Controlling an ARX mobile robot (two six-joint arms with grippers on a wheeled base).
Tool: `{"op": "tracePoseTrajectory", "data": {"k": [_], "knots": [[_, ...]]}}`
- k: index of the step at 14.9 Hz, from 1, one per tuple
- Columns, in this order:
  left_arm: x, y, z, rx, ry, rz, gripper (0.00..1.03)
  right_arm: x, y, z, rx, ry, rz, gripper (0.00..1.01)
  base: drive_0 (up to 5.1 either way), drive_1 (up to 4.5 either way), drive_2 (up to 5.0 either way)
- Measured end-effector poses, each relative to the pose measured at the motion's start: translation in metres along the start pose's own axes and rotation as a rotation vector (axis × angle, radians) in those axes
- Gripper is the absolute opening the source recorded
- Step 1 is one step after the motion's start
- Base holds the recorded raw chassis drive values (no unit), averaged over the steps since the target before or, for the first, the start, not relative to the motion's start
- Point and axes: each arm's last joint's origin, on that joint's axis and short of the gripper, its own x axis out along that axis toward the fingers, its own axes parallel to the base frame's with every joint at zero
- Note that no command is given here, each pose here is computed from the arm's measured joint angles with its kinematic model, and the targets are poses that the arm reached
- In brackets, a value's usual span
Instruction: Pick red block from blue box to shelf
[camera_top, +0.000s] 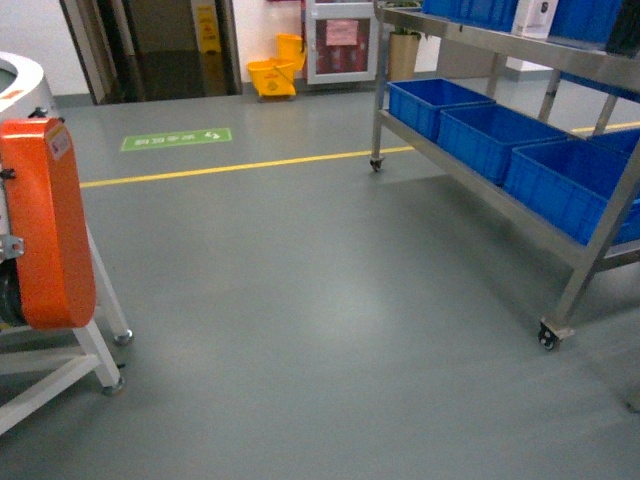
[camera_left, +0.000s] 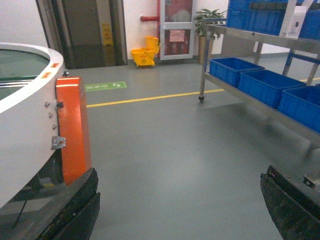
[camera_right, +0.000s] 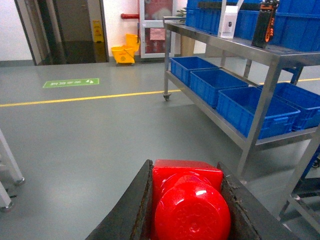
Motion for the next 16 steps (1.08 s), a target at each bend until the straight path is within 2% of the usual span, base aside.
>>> {"op": "tracePoseTrajectory", "data": {"k": [16], "knots": [[0.0, 0.0, 0.0, 0.0, 0.0, 0.0, 0.98, 0.0, 0.0, 0.0, 0.0, 0.0, 0.0, 0.28, -1.5, -1.52, -1.5]]}}
